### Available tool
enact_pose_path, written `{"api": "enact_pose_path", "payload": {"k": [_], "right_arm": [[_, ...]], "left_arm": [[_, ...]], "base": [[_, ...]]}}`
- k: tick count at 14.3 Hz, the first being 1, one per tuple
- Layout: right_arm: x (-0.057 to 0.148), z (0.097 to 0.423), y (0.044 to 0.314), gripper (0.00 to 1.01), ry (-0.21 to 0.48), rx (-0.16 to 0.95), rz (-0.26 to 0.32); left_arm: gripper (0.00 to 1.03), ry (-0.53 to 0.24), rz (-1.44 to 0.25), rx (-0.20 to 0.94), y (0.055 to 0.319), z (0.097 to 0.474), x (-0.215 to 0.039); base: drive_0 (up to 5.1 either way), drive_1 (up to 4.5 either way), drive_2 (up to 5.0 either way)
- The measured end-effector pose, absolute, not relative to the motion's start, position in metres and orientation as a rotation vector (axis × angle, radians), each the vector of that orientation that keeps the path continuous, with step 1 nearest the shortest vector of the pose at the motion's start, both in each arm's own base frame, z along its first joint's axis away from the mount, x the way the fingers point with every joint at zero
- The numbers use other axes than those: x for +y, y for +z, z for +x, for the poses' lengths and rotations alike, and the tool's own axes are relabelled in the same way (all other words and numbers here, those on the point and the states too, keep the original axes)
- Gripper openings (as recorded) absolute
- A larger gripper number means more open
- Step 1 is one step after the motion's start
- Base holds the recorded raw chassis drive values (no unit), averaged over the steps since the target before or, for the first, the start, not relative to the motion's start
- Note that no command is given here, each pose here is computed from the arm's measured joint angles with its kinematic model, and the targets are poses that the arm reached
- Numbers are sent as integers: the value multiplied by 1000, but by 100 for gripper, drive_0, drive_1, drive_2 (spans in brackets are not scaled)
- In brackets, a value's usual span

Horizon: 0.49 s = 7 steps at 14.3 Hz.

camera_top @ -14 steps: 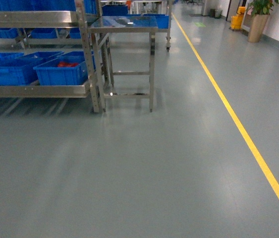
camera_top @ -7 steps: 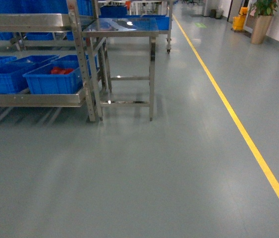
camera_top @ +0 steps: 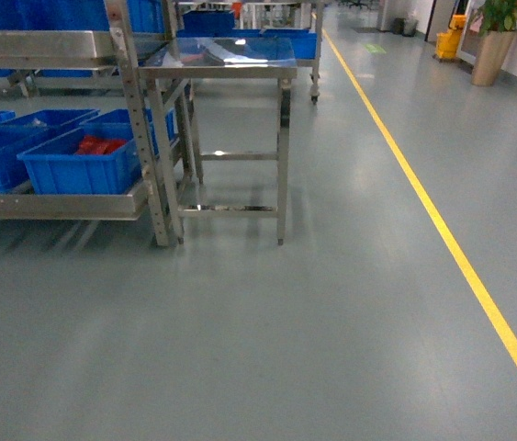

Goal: Pick blue part to blue bin on bottom shelf

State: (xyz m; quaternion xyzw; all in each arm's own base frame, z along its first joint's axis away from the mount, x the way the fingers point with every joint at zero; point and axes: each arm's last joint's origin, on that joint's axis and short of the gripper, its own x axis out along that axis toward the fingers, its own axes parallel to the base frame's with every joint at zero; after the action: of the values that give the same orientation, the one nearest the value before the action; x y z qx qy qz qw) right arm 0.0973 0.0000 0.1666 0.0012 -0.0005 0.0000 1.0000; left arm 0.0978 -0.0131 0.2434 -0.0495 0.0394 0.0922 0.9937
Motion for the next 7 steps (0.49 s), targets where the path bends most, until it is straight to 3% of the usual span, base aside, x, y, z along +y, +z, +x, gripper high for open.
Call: {"api": "enact_pose_path", "payload": {"k": [7], "right_arm": [[0, 97, 167, 98, 0, 0, 2]], "left_arm": [[43, 184, -99, 79, 243, 98, -13]], "base": [[-1, 417, -419]]}}
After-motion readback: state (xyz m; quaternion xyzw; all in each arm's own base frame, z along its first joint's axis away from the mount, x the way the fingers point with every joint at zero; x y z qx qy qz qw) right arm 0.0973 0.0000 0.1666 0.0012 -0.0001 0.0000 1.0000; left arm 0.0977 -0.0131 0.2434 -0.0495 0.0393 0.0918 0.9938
